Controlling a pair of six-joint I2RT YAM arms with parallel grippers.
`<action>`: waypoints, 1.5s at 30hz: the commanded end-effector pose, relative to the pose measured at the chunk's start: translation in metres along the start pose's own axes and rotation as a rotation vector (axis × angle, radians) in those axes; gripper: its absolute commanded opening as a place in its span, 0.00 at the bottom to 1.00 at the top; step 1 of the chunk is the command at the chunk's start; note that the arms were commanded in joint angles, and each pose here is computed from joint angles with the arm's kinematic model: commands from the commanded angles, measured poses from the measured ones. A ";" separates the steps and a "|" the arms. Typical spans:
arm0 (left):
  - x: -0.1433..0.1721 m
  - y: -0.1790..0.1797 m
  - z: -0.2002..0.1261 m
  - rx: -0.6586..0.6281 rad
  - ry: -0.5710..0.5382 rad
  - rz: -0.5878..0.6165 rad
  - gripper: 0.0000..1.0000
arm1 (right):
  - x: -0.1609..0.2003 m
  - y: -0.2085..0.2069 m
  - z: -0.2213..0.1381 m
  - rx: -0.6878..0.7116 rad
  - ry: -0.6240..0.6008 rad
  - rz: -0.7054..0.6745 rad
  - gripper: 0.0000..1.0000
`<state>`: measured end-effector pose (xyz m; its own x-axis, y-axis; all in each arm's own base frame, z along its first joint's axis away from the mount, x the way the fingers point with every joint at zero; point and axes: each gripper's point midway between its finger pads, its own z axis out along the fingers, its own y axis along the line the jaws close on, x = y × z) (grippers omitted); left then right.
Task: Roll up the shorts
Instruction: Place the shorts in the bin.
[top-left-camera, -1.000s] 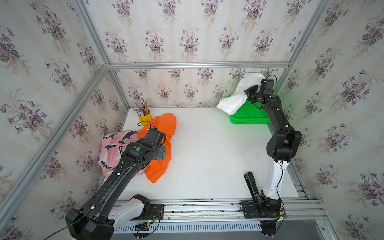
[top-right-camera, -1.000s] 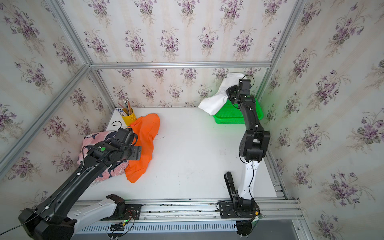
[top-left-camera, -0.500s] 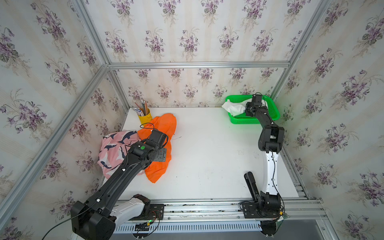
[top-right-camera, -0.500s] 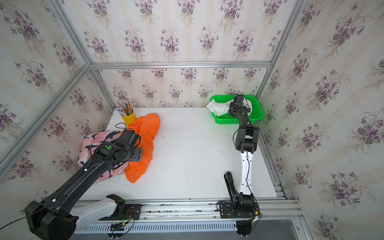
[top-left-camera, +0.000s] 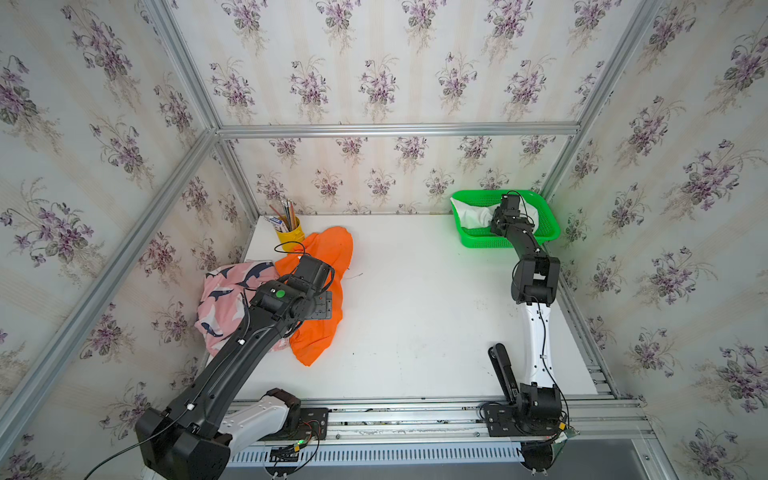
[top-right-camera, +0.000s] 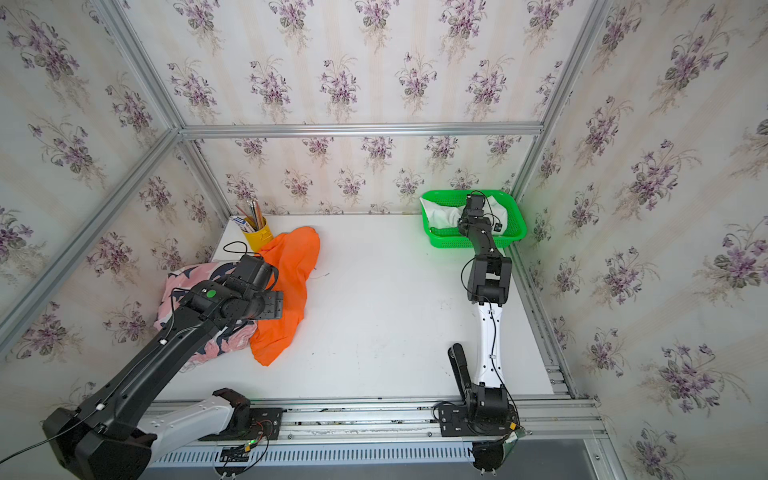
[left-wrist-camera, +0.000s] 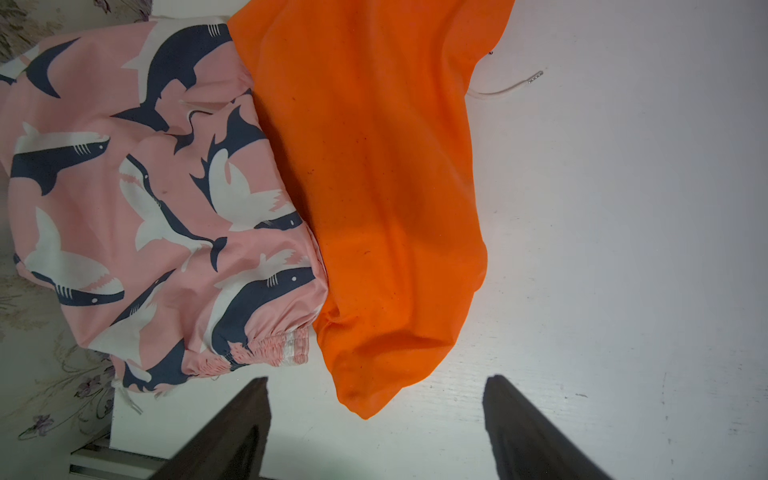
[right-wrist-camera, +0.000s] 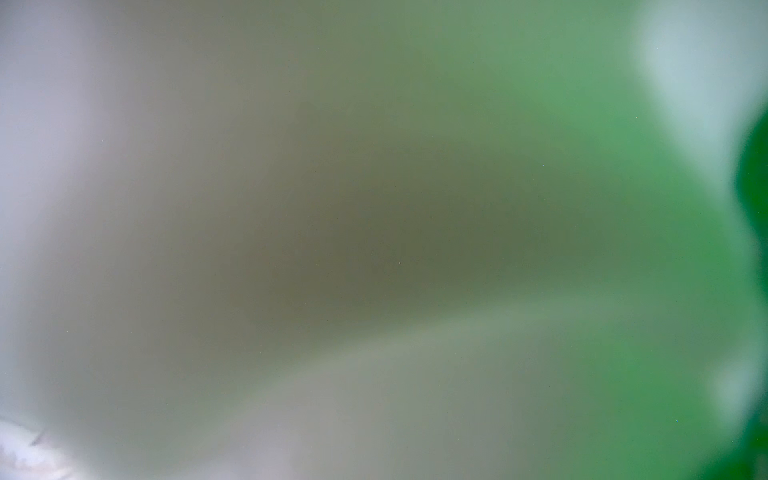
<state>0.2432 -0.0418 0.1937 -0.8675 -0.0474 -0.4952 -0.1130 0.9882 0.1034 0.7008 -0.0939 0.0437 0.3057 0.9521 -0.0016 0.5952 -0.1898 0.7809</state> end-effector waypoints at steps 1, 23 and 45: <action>0.007 0.004 -0.004 -0.002 0.013 -0.017 0.84 | -0.015 0.028 -0.015 -0.059 -0.082 -0.014 0.22; 0.018 0.012 -0.043 0.053 0.032 -0.112 0.87 | -0.020 0.055 -0.115 0.084 0.007 0.123 1.00; -0.028 -0.051 0.121 -0.019 0.325 -0.090 0.89 | 0.046 0.064 -0.317 -0.226 0.272 -0.799 1.00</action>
<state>0.3232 -0.0725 0.1095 -0.9577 -0.1860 -0.2196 -0.2076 0.9749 0.0800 0.5302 -0.0012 0.2901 -0.2245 0.9178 -0.3275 0.5005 0.3969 0.7694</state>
